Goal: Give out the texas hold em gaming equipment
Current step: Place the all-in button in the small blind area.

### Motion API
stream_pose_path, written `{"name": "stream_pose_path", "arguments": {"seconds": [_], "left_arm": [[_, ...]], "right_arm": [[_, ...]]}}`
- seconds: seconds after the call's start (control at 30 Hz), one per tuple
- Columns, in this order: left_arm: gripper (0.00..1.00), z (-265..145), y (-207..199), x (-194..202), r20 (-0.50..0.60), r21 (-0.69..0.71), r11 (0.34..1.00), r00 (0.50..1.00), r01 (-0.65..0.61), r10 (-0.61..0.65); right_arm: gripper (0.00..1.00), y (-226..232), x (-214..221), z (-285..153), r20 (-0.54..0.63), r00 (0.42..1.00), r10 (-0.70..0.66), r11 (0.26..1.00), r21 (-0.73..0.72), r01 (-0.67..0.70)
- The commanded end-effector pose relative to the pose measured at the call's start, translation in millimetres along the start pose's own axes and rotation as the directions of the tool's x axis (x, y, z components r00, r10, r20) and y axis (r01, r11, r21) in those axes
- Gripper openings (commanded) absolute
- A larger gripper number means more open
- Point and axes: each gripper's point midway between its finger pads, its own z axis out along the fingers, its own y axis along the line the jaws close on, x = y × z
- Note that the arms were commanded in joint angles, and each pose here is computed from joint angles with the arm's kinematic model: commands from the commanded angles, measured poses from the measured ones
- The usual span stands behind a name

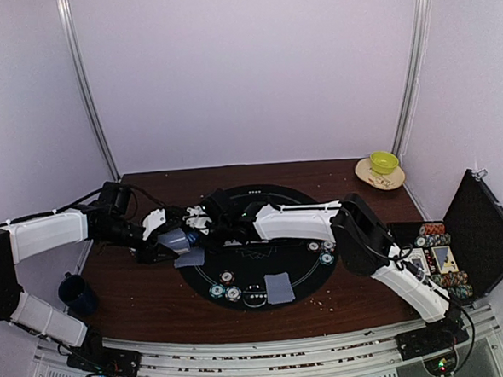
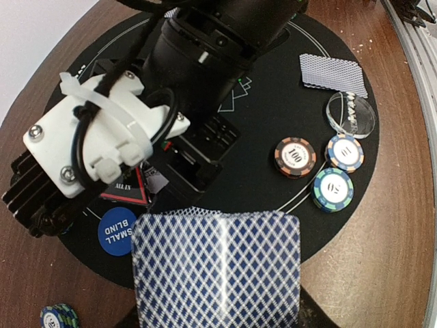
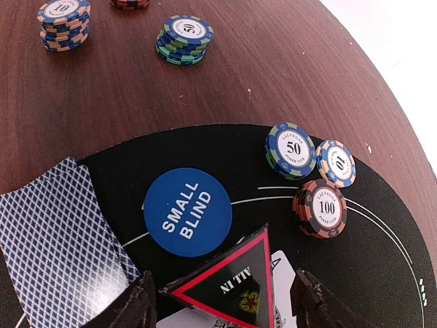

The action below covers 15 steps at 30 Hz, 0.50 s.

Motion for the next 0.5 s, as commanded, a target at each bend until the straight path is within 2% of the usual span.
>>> {"name": "stream_pose_path", "arguments": {"seconds": [0.0, 0.27, 0.47], "left_arm": [[0.51, -4, 9, -12, 0.043, -0.014, 1.0, 0.999, -0.028, 0.028], [0.51, -3, 8, -12, 0.044, -0.012, 1.0, 0.999, -0.024, 0.025], [0.51, -3, 9, -12, 0.043, -0.013, 1.0, 0.999, -0.025, 0.025]], "right_arm": [[0.71, -7, -6, 0, 0.013, 1.0, 0.0, 1.0, 0.028, 0.0], [0.75, -15, -17, -13, 0.035, 0.999, 0.027, 0.999, 0.044, -0.028], [0.79, -47, -44, -50, 0.145, 0.979, 0.142, 0.98, 0.119, -0.16]]}}
